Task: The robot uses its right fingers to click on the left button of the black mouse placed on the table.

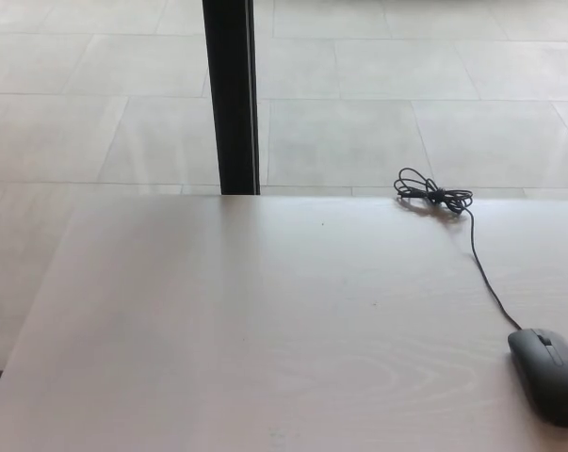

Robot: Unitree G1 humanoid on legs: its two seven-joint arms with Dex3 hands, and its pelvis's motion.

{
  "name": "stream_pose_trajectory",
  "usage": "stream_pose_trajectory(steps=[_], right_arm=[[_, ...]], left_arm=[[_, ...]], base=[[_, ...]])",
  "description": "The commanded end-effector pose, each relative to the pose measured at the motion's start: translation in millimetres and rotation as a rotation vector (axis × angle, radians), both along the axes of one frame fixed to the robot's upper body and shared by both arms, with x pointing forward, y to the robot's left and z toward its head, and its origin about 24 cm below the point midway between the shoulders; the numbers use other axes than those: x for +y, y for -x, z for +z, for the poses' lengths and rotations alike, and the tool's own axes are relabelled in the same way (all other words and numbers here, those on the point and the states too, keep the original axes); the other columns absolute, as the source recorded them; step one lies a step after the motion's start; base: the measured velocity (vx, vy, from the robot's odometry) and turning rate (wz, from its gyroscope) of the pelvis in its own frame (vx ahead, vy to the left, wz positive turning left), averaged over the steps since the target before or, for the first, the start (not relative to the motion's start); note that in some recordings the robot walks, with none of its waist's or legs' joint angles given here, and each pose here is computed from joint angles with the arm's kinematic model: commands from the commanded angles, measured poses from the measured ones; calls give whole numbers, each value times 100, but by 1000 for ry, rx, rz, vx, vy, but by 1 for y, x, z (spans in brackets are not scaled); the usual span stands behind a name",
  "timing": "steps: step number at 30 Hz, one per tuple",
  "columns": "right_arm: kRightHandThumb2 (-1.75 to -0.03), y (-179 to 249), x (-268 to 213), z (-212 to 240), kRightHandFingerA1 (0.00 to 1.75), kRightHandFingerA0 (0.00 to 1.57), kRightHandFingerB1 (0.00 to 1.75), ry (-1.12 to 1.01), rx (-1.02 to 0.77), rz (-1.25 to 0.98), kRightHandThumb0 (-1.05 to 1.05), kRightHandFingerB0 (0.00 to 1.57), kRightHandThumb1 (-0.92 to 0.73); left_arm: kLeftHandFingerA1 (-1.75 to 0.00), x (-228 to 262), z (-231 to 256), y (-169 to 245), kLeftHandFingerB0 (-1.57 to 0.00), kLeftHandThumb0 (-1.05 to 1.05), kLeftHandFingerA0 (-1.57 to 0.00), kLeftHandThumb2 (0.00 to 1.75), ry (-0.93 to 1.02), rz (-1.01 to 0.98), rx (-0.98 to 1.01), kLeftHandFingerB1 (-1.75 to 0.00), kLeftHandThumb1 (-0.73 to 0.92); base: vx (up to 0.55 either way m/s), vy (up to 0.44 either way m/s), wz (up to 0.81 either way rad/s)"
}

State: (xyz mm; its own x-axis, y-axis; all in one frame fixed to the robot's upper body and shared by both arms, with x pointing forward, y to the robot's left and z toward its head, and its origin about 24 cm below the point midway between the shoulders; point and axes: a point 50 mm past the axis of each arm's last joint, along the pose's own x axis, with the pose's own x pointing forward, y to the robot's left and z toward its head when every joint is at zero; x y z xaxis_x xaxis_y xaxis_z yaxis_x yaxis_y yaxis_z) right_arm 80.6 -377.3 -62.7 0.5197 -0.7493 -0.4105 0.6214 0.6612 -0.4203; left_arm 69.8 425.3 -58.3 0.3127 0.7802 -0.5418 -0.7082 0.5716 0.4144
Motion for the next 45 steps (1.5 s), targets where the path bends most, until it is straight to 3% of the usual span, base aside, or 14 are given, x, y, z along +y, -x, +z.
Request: stream_pose_trajectory(steps=[1, 12, 13, 15, 16, 18, 23, 24, 27, 30, 32, 33, 42, 45], right_arm=[[-76, -9, -28, 29, 113, 92, 46, 97, -181, -164, -39, 42, -56], [-60, -81, -49, 122, 105, 104, 36, 212, -538, -101, -33, 35, -70], [-95, -91, -47, 135, 102, 102, 50, 217, -587, -75, -27, 19, -50], [-61, -102, -43, 150, 83, 94, 34, 197, -625, -62, -36, 29, -70], [-74, -113, -38, 164, 48, 36, 34, 226, -648, 1, -42, 11, -64], [-111, -141, -16, 204, 49, 3, 50, 260, -724, 232, -27, 0, -66], [-61, -161, 14, 236, 50, 41, 32, 468, -655, 430, -62, 4, -69], [-89, -166, 25, 243, 56, 30, 32, 502, -643, 488, -65, 2, -54], [-62, -174, 51, 249, 48, 32, 25, 619, -584, 603, -59, 8, -69], [-107, -182, 71, 250, 50, 4, 50, 721, -481, 760, -33, 0, -57], [-107, -187, 80, 244, 50, 5, 50, 782, -402, 871, -33, 0, -56], [-64, -190, 82, 240, 43, 28, 22, 798, -374, 908, -54, 12, -73], [-92, -201, 98, 209, 51, 21, 39, 795, -231, 1073, -67, 6, -60], [-63, -203, 105, 200, 43, 30, 24, 794, -173, 1129, -65, 14, -75]], left_arm=[[-64, 10, 9, 3, -80, -40, -83, 55, -26, 116, -106, -56, 47], [-65, 9, 7, 5, -73, -38, -77, 54, -1, 148, -158, -57, 47], [-66, 9, 8, 5, -73, -40, -78, 54, -13, 135, -143, -56, 47], [-65, 9, 7, 5, -72, -42, -76, 54, -7, 137, -146, -56, 47], [-65, 8, 7, 5, -74, -46, -79, 56, -6, 134, -147, -56, 44], [-64, 8, 6, 5, -76, -44, -79, 55, 5, 136, -155, -56, 47], [-65, 9, 7, 4, -74, -37, -80, 55, 5, 127, -131, -56, 50], [-64, 9, 7, 4, -72, -38, -80, 55, 1, 119, -120, -55, 50], [-65, 10, 8, 3, -73, -38, -80, 55, 5, 121, -131, -56, 50], [-64, 11, 9, 1, -76, -36, -77, 55, 11, 125, -140, -56, 50], [-64, 11, 9, 1, -72, -36, -76, 55, 9, 116, -124, -55, 51], [-65, 12, 11, 1, -72, -37, -78, 55, 6, 114, -129, -55, 51], [-66, 13, 11, 0, -70, -28, -75, 55, 18, 115, -144, -56, 55], [-69, 13, 12, -1, -72, -25, -78, 56, 18, 113, -144, -57, 55]], base=[[0, 0, 0], [0, 0, 0], [0, 0, 0], [0, 0, 0], [0, 0, 0], [0, 0, 0], [0, 0, 0], [0, 0, 0], [0, 0, 0], [0, 0, 0], [0, 0, 0], [0, 0, 0], [0, 0, 0], [0, 0, 0]])
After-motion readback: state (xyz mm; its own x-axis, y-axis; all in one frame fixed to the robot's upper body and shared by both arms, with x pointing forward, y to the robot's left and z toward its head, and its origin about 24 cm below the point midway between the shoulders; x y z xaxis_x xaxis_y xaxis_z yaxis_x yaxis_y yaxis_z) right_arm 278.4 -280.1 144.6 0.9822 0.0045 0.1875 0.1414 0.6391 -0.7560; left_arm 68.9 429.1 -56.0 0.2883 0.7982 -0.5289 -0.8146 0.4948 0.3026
